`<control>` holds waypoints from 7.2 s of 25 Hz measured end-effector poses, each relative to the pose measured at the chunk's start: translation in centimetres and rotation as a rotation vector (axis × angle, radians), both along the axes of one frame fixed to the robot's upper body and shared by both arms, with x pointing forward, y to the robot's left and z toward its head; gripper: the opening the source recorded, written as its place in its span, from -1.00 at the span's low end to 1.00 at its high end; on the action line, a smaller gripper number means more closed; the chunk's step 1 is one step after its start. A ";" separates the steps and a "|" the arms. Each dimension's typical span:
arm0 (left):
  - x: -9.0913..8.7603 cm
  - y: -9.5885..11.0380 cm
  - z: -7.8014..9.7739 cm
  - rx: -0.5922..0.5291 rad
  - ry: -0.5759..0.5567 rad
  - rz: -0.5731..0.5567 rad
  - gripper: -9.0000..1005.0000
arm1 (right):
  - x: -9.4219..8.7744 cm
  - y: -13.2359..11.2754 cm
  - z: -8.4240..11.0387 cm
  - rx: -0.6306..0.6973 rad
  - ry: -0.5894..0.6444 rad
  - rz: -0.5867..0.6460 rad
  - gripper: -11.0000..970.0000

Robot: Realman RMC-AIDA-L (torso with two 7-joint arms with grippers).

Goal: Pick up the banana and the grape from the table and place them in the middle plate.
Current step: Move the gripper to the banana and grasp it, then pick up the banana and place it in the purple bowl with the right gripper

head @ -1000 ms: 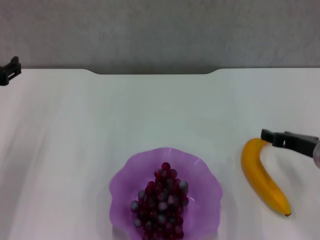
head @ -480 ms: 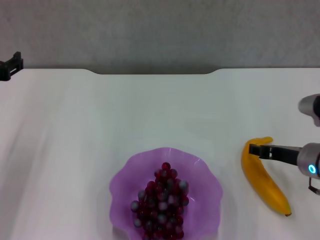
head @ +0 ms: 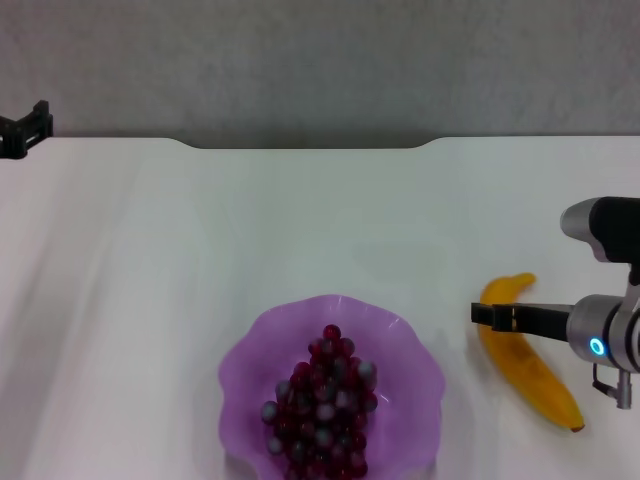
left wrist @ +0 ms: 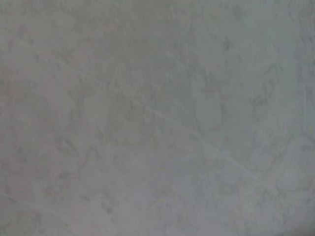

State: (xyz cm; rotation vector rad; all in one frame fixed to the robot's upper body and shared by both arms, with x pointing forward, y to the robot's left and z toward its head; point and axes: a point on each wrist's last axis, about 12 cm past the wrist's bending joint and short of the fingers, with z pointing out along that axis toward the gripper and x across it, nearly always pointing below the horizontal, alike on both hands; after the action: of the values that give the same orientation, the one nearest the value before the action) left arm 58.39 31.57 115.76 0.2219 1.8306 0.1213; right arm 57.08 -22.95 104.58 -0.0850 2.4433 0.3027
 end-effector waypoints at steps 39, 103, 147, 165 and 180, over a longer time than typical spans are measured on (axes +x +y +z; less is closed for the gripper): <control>-0.1 -0.4 0.5 0.004 0.008 -0.022 0.73 | 0.0 -0.1 -1.4 -0.034 0.053 0.008 0.18; 0.0 -3.1 1.2 0.008 0.030 -0.114 0.72 | -2.9 9.6 10.4 -0.109 -0.387 0.476 0.11; 0.3 -3.7 2.2 0.018 -0.002 -0.134 0.72 | -3.5 14.9 3.1 -0.174 -0.129 0.791 0.14; 0.3 -3.6 2.1 0.018 0.000 -0.132 0.72 | -3.7 15.2 3.6 -0.175 -0.144 0.809 0.63; 0.1 -3.4 2.0 0.018 0.004 -0.127 0.72 | -5.1 15.7 6.4 -0.207 -0.216 0.859 0.82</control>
State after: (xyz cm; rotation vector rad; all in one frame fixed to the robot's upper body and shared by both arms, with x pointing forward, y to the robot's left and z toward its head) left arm 58.47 28.14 117.76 0.3508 1.8144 0.0484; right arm 52.02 -7.30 110.98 -1.2017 2.0864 0.3767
